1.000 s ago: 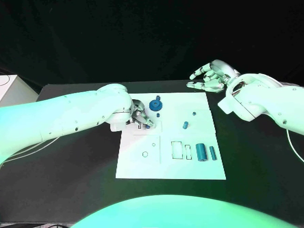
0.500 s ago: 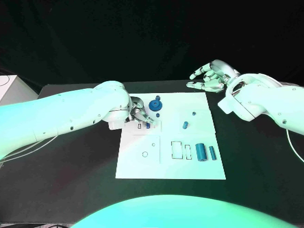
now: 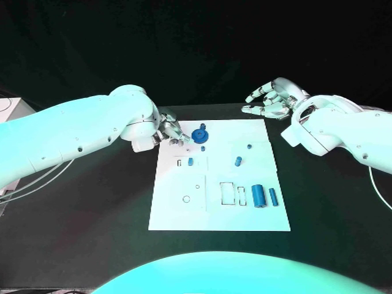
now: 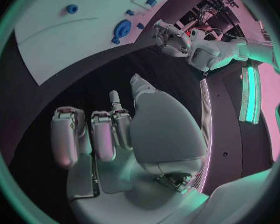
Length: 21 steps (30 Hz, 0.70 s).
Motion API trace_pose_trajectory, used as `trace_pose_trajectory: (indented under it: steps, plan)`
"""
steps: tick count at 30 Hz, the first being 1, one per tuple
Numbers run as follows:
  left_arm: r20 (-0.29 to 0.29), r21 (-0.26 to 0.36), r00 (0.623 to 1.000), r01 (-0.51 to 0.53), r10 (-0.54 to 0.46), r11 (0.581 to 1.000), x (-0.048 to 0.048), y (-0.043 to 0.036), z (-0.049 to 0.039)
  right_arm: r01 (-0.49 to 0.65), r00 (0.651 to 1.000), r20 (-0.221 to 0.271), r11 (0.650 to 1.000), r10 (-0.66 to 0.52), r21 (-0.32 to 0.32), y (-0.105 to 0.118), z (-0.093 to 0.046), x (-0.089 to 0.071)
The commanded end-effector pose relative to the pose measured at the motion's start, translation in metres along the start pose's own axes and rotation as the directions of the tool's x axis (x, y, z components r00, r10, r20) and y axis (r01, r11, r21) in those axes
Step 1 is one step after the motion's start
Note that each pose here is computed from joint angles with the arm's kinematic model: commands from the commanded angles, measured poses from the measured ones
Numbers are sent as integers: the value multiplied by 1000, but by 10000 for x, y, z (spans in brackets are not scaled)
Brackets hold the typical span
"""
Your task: Assemble the parts on the task board
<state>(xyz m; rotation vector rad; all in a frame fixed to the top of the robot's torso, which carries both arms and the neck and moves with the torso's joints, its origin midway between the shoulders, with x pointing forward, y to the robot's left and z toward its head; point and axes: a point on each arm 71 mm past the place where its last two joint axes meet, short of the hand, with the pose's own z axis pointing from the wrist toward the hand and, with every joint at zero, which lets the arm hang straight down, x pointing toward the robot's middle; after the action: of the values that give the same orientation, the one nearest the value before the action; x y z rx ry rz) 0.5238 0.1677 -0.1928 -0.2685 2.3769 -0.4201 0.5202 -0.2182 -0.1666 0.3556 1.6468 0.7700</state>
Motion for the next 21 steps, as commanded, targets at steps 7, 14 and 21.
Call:
trace_pose_trajectory:
  steps: [7, 14, 21]
  plan:
    - [48, 24, 995, 82, -83, 996, -432, 146, -14, -3, 1000, 6, 1000, 3, -11, -9, 6, -10]
    - [68, -2, 995, 72, -72, 997, -529, 166, 49, -3, 1000, 4, 1000, 4, -12, 0, 9, -3]
    - [52, -41, 997, 59, -57, 997, -565, 170, 158, -5, 1000, 1, 1000, 5, -15, 15, 8, 9]
